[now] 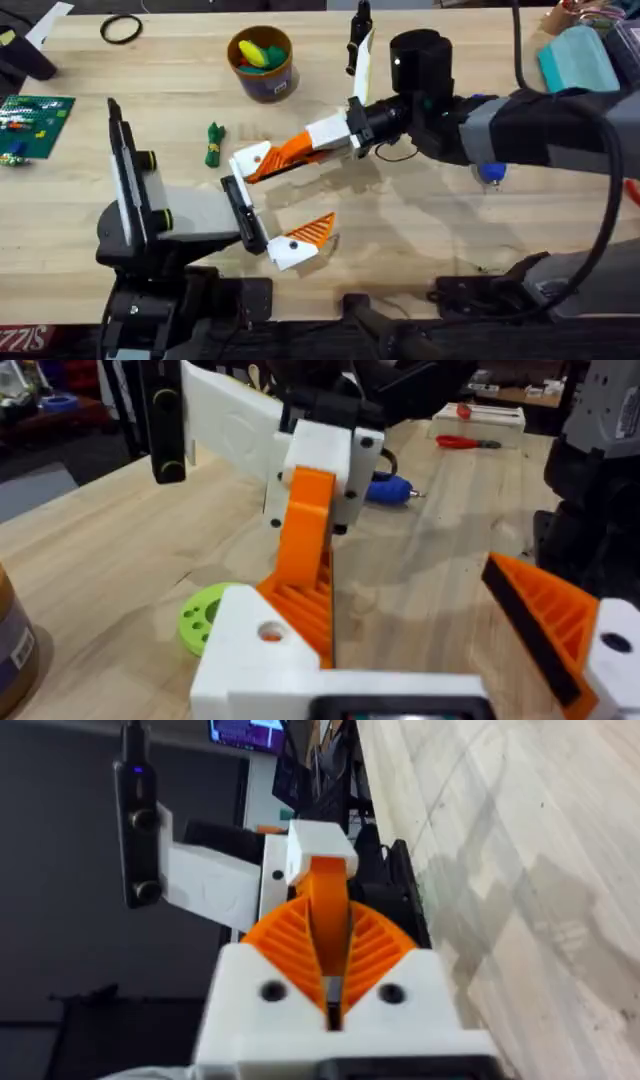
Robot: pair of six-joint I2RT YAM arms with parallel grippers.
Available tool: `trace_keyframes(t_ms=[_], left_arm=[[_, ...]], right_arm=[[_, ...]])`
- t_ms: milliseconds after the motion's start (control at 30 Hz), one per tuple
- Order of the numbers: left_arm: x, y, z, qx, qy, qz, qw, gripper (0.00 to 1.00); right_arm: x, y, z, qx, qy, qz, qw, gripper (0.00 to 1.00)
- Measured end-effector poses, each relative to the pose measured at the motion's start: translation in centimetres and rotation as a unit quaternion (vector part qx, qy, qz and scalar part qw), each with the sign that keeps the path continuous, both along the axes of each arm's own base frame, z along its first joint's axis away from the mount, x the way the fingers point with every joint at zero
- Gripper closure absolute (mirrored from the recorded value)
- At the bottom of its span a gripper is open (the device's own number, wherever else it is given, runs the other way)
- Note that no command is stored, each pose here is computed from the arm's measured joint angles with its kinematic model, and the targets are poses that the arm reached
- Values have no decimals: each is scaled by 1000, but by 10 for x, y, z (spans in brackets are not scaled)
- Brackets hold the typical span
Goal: Pick up the gripper from the table and insert it into the empty holder that is missing its gripper. Then pick up a screw, insert it into the mounting hole, and use the screwdriver to tighten it. Finally, clean up the table by picking up the vegetable and placing it into the bucket.
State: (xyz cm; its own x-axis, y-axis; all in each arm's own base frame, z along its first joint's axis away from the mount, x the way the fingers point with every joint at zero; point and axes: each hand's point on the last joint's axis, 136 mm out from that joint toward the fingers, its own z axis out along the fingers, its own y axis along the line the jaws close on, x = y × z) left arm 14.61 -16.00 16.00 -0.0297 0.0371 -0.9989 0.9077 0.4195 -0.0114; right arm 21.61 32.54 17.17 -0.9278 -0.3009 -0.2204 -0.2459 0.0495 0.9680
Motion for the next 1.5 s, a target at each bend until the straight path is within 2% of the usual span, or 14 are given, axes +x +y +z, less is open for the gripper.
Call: trace_keyframes(t_ms=[67,967,1167,1333,1500], left_arm=[[0,0,0,0,0,0,1000,10],[3,2,0,1,-1,10,1000,10],[4,2,0,1,-1,12,1000,10],[-1,0,0,0,0,-4,1000,10],[-3,-1,0,-1,1,-11,1000,10]], right_arm=[[0,0,0,1,-2,0,1000,989],[12,7,2,1,-14,-34,999,994],[13,8,1,-2,-11,-39,999,856],[19,9,-1,-8,-13,-57,998,692],[21,9,-3,-10,-14,-62,998,614]])
